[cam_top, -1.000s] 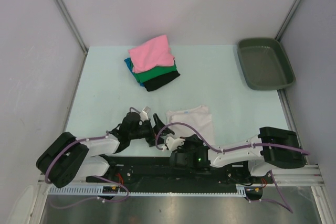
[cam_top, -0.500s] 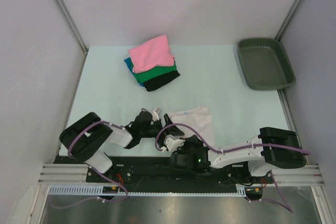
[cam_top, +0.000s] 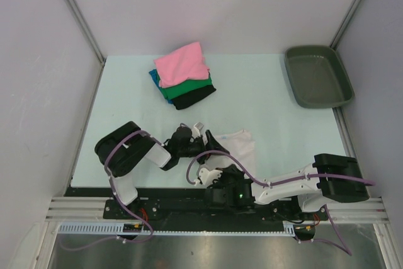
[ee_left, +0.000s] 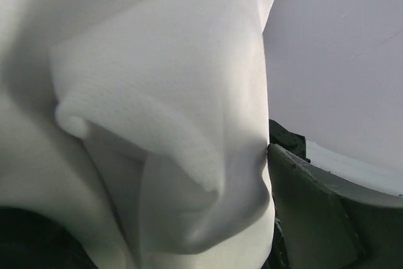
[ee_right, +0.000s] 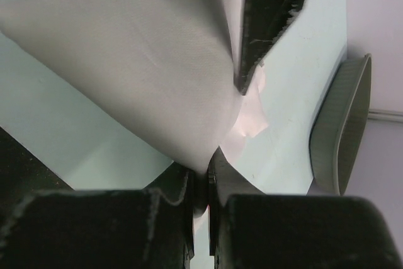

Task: Fold and stack the t-shirts

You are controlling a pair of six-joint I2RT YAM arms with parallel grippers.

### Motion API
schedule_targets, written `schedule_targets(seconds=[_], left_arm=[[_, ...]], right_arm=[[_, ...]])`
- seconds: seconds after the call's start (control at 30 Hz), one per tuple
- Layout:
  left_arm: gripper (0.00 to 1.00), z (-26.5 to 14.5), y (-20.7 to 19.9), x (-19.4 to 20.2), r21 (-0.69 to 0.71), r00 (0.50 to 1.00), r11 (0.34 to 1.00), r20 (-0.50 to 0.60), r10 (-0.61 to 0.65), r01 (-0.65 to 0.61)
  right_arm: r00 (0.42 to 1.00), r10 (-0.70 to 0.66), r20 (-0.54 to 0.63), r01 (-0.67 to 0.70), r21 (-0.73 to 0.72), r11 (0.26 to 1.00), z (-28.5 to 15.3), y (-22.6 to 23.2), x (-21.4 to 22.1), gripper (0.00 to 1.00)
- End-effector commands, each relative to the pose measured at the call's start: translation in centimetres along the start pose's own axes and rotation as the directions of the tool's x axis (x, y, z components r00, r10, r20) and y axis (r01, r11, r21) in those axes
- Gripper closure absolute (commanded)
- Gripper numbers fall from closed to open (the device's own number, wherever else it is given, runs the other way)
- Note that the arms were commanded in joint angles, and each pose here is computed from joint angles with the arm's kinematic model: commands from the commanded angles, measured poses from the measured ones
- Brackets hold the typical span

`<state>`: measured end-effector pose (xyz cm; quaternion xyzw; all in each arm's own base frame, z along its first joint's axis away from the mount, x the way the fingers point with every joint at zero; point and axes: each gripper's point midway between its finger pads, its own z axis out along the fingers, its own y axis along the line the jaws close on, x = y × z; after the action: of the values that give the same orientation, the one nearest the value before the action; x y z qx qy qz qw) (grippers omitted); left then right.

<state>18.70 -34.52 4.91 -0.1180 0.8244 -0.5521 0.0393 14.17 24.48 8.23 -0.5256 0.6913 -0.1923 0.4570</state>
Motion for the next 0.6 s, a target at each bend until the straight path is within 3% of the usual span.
schedule_targets(seconds=[0.0, 0.07, 0.1, 0.2, 0.23, 0.33, 0.4, 0.43, 0.47, 0.5, 0.57], left_arm=[[0.19, 0.6, 0.9, -0.4, -0.016, 0.999, 0.999, 0.0, 0.035, -0.035], [0.36, 0.6, 0.8, -0.5, -0.005, 0.999, 0.999, -0.006, 0.048, -0.048], [0.5, 0.7, 0.6, -0.8, 0.002, 0.999, 0.999, -0.003, 0.051, -0.051], [0.74, 0.7, 0.2, -1.3, 0.023, 0.998, 0.998, -0.007, 0.065, -0.065], [1.0, 0.6, 0.3, -1.8, 0.017, 0.998, 0.998, 0.004, 0.061, -0.061], [1.0, 0.3, -0.4, -2.9, 0.009, 0.995, 0.995, 0.013, 0.095, -0.095], [1.0, 0.2, -1.5, -3.8, 0.015, 0.989, 0.99, 0.032, 0.141, -0.142], [1.0, -0.1, -1.7, -4.3, -0.001, 0.989, 0.99, 0.036, 0.141, -0.141], [1.0, -0.2, -2.1, -4.9, -0.003, 0.984, 0.985, 0.043, 0.17, -0.17], [1.0, 0.0, -3.6, -5.7, 0.015, 0.978, 0.979, 0.055, 0.201, -0.202], [1.0, -0.3, -4.1, -7.1, -0.023, 0.969, 0.97, 0.059, 0.241, -0.24]], right_arm=[[0.996, 0.075, 0.049, -0.077, 0.039, 0.996, -0.9, -1.3, -1.8, 1.0], [0.996, 0.074, 0.05, -0.076, 0.036, 0.996, -0.9, -1.2, -1.9, 1.0], [0.996, 0.074, 0.051, -0.076, 0.037, 0.996, -1.0, -1.1, -2.0, 1.0], [0.996, 0.075, 0.048, -0.077, 0.037, 0.996, -1.2, -1.0, -2.3, 1.0], [0.996, 0.081, 0.05, -0.083, 0.038, 0.996, -1.3, -0.9, -2.4, 1.0], [0.995, 0.078, 0.057, -0.081, 0.051, 0.995, -1.6, -0.9, -2.7, 1.0], [0.996, 0.071, 0.052, -0.075, 0.062, 0.995, -1.7, -1.0, -2.8, 0.94], [0.995, 0.085, 0.06, -0.089, 0.061, 0.994, -2.0, -1.1, -3.3, 0.84], [0.993, 0.101, 0.057, -0.104, 0.067, 0.992, -2.2, -1.2, -3.4, 0.35], [0.991, 0.121, 0.053, -0.125, 0.062, 0.99, -2.4, -1.2, -3.5, 0.01], [0.983, 0.178, 0.039, -0.179, 0.035, 0.983, -3.1, -1.7, -4.3, 0.0]])
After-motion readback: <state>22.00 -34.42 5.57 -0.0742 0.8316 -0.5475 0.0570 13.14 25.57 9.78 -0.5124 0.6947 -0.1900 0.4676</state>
